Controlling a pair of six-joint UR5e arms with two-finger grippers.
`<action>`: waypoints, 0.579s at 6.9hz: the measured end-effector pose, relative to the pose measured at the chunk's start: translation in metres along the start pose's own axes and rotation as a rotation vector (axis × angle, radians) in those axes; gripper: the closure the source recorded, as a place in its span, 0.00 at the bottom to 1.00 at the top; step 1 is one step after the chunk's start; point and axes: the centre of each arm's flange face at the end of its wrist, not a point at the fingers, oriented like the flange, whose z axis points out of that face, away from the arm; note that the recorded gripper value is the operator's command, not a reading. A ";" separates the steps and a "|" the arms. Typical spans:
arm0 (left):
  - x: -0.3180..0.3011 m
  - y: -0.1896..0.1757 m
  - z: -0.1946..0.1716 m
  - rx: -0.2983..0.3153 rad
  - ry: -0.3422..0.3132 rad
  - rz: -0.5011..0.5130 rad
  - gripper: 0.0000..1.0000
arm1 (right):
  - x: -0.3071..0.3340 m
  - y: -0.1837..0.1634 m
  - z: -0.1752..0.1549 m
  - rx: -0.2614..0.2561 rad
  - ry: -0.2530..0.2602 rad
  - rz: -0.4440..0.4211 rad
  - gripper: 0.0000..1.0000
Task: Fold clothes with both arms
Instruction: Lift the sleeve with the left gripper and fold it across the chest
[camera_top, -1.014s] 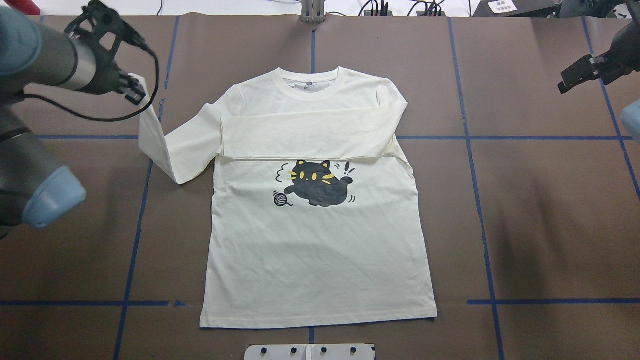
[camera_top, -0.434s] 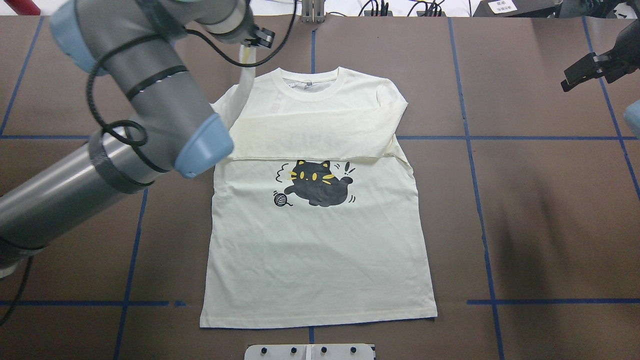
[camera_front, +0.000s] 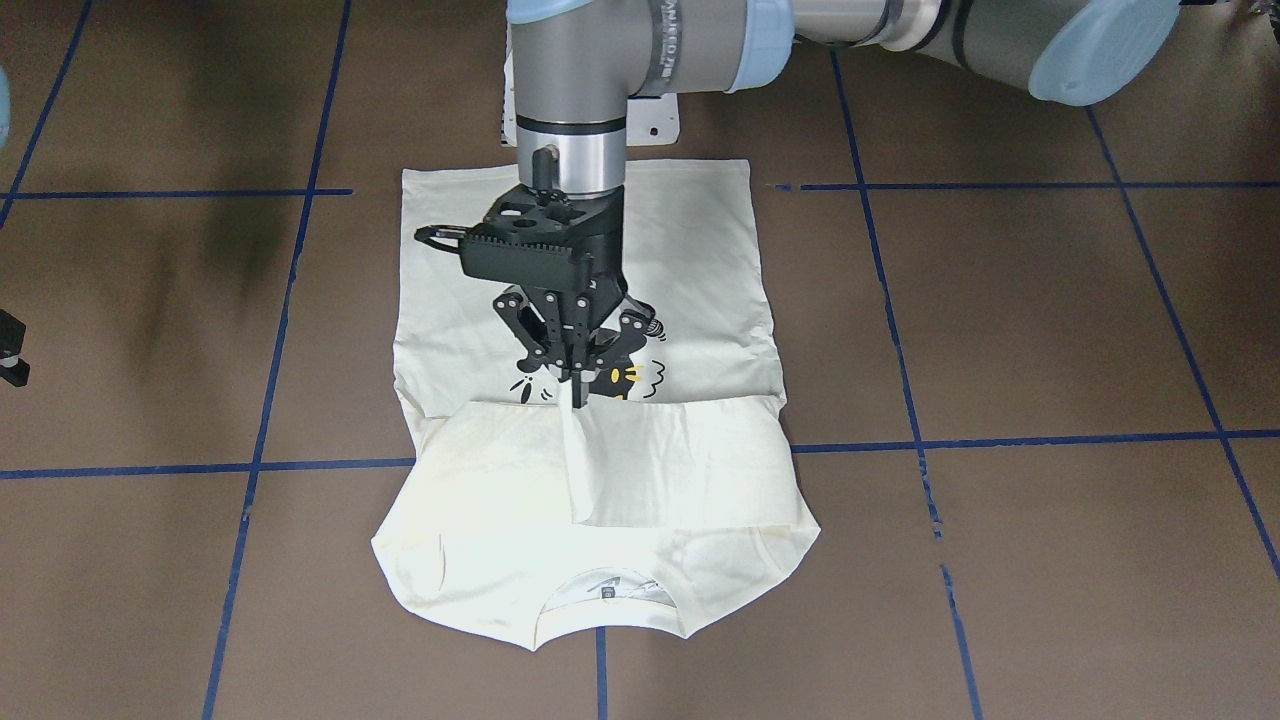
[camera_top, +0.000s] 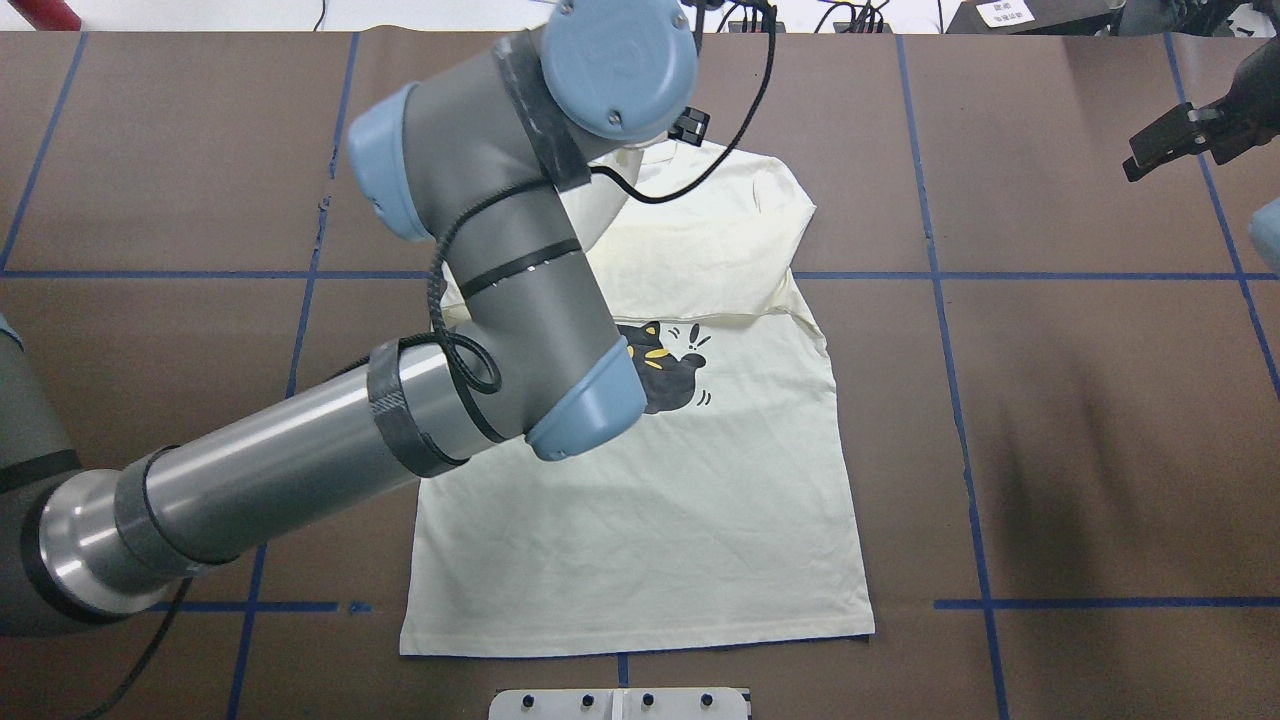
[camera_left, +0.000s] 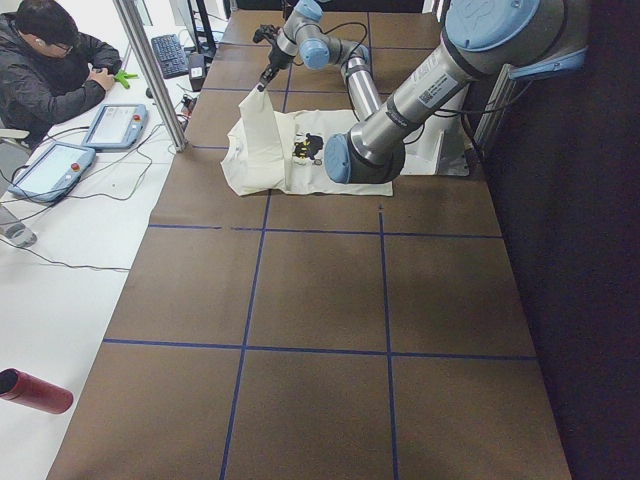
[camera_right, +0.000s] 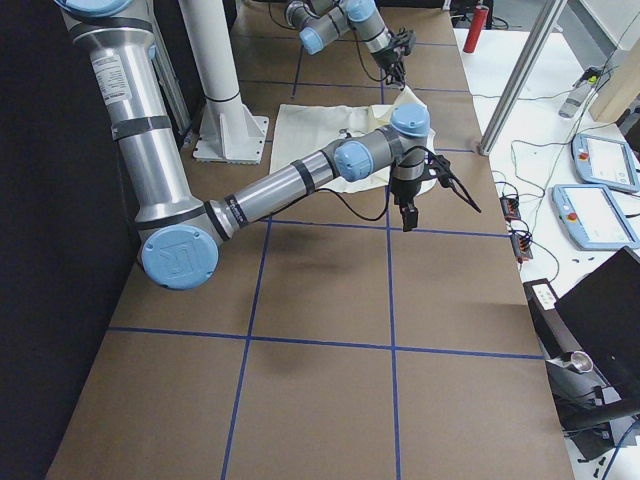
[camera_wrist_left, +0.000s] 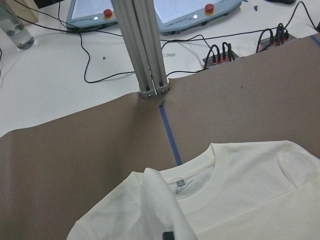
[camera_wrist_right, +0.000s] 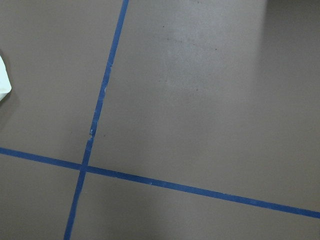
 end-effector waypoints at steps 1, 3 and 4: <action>0.024 0.016 0.018 0.027 0.018 0.015 1.00 | 0.000 0.000 0.000 0.000 0.001 0.002 0.00; 0.059 0.051 0.055 0.055 0.059 0.035 0.40 | 0.001 0.000 0.000 0.000 0.003 0.004 0.00; 0.068 0.061 0.061 0.061 0.080 0.031 0.40 | 0.001 -0.001 0.001 0.002 0.008 0.005 0.00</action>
